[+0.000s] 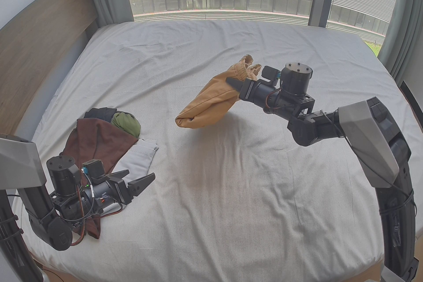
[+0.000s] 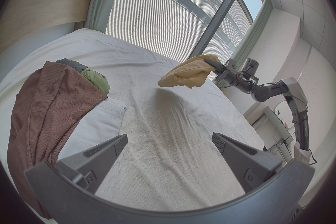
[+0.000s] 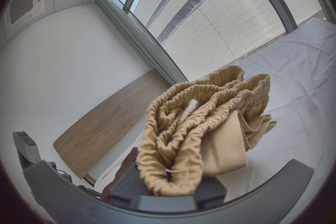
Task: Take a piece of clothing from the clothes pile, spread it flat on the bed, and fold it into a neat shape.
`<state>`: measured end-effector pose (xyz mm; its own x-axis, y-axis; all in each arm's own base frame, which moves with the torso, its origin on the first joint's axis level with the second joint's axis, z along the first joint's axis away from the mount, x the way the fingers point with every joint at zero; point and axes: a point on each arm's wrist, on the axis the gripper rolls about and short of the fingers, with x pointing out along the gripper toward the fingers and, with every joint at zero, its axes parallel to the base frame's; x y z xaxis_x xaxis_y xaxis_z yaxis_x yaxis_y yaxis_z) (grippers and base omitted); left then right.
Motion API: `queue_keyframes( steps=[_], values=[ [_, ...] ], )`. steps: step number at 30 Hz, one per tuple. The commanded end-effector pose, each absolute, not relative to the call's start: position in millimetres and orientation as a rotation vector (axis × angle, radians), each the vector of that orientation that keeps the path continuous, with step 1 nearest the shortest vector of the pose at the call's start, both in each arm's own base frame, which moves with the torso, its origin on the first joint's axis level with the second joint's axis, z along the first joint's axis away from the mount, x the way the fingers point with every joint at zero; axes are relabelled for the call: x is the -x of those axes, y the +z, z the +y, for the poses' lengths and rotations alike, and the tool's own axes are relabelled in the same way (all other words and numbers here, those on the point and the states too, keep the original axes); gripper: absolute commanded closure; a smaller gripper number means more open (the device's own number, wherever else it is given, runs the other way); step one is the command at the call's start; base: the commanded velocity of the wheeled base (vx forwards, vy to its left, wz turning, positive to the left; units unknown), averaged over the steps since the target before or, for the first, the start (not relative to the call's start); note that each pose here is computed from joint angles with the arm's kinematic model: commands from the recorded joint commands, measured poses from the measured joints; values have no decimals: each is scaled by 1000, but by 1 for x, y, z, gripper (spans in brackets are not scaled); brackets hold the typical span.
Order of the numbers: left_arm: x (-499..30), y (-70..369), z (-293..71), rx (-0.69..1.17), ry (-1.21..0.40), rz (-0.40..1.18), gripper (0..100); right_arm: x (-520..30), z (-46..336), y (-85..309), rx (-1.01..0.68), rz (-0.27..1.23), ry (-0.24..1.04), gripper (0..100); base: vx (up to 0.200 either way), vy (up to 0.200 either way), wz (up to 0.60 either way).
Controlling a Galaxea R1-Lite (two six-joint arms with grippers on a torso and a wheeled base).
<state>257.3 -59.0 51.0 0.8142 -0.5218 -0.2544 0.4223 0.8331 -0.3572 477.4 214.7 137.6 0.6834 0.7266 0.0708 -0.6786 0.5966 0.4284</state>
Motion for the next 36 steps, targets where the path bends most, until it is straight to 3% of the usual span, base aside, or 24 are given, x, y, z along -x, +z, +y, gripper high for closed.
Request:
queue_keyframes(
  steps=[1, 7, 21, 34, 35, 36],
  values=[
    [-256, 50, -59, 294, -510, 360, 0, -490, 220, 87, -439, 191, 799, 100, 0, 0, 0],
    [-256, 50, -58, 294, -509, 359, 0, -489, 208, 34, -405, 298, 752, 100, 0, 0, 0],
    [-256, 51, -59, 294, -510, 357, 0, -450, 171, 11, -404, 395, 656, 100, 0, 0, 0],
    [-257, 51, -59, 294, -511, 354, 0, -441, 172, -22, -400, 420, 644, 100, 0, 0, 0],
    [-256, 51, -59, 294, -511, 354, 0, -441, 173, -22, -400, 419, 646, 0, 0, 0, 0],
    [-257, 51, -59, 293, -511, 353, 0, -441, 173, -22, -400, 418, 644, 0, 0, 0, 0]
  ],
)
